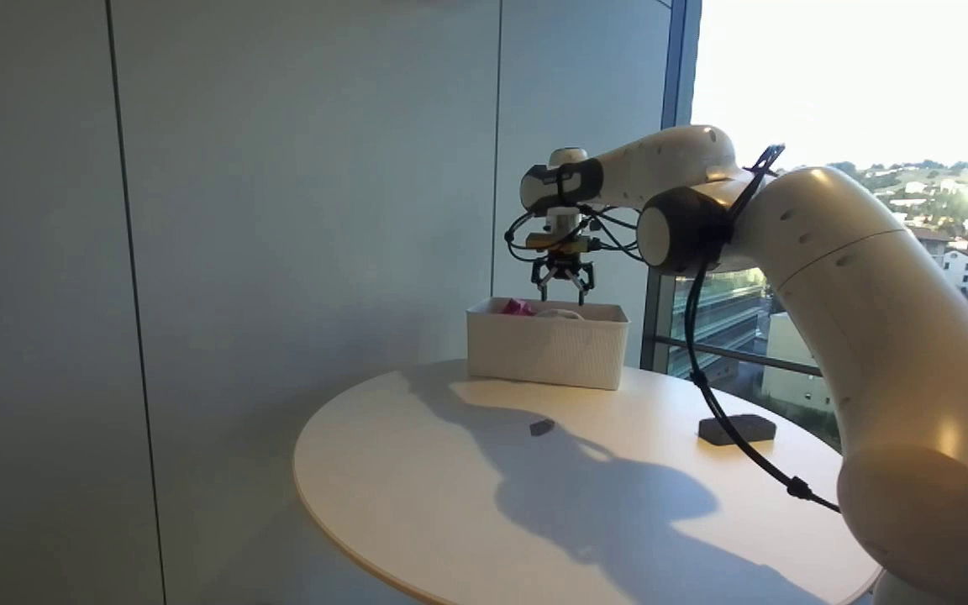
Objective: Pick up the white cloth out of the basket and wipe the table with it
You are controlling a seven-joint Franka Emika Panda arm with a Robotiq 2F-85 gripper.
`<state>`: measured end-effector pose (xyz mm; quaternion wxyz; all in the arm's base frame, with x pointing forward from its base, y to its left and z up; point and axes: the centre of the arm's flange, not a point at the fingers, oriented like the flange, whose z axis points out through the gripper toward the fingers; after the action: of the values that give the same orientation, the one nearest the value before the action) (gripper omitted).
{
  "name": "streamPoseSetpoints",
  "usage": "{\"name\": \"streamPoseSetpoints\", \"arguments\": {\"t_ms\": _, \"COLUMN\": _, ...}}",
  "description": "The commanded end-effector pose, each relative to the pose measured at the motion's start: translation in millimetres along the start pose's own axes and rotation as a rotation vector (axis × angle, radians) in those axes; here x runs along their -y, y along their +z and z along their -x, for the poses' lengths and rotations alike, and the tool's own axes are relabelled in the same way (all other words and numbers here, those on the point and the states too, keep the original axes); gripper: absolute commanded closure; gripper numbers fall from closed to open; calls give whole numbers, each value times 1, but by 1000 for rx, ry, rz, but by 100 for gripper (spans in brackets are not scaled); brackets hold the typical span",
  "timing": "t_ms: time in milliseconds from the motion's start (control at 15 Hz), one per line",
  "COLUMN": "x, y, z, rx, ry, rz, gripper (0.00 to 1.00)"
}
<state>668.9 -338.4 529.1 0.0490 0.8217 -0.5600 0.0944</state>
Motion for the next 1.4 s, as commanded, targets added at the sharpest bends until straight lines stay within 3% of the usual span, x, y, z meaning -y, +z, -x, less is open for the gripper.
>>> {"name": "streamPoseSetpoints", "arguments": {"t_ms": 0, "x": 43, "y": -3, "z": -66, "rx": -19, "ry": 74, "rz": 0, "gripper": 0}}
{"name": "streamPoseSetpoints", "arguments": {"t_ms": 467, "x": 43, "y": 43, "z": -83, "rx": 17, "ry": 128, "rz": 60, "gripper": 0}}
{"name": "streamPoseSetpoints", "arguments": {"t_ms": 533, "x": 44, "y": 47, "z": -83, "rx": 12, "ry": 122, "rz": 60, "gripper": 7}}
{"name": "streamPoseSetpoints", "arguments": {"t_ms": 600, "x": 45, "y": 49, "z": -82, "rx": 10, "ry": 116, "rz": 52, "gripper": 27}}
{"name": "streamPoseSetpoints", "arguments": {"t_ms": 800, "x": 50, "y": 49, "z": -81, "rx": -3, "ry": 109, "rz": 37, "gripper": 38}}
{"name": "streamPoseSetpoints", "arguments": {"t_ms": 1200, "x": 55, "y": 55, "z": -83, "rx": -9, "ry": 109, "rz": 25, "gripper": 82}}
{"name": "streamPoseSetpoints", "arguments": {"t_ms": 1333, "x": 55, "y": 58, "z": -84, "rx": -7, "ry": 110, "rz": 26, "gripper": 92}}
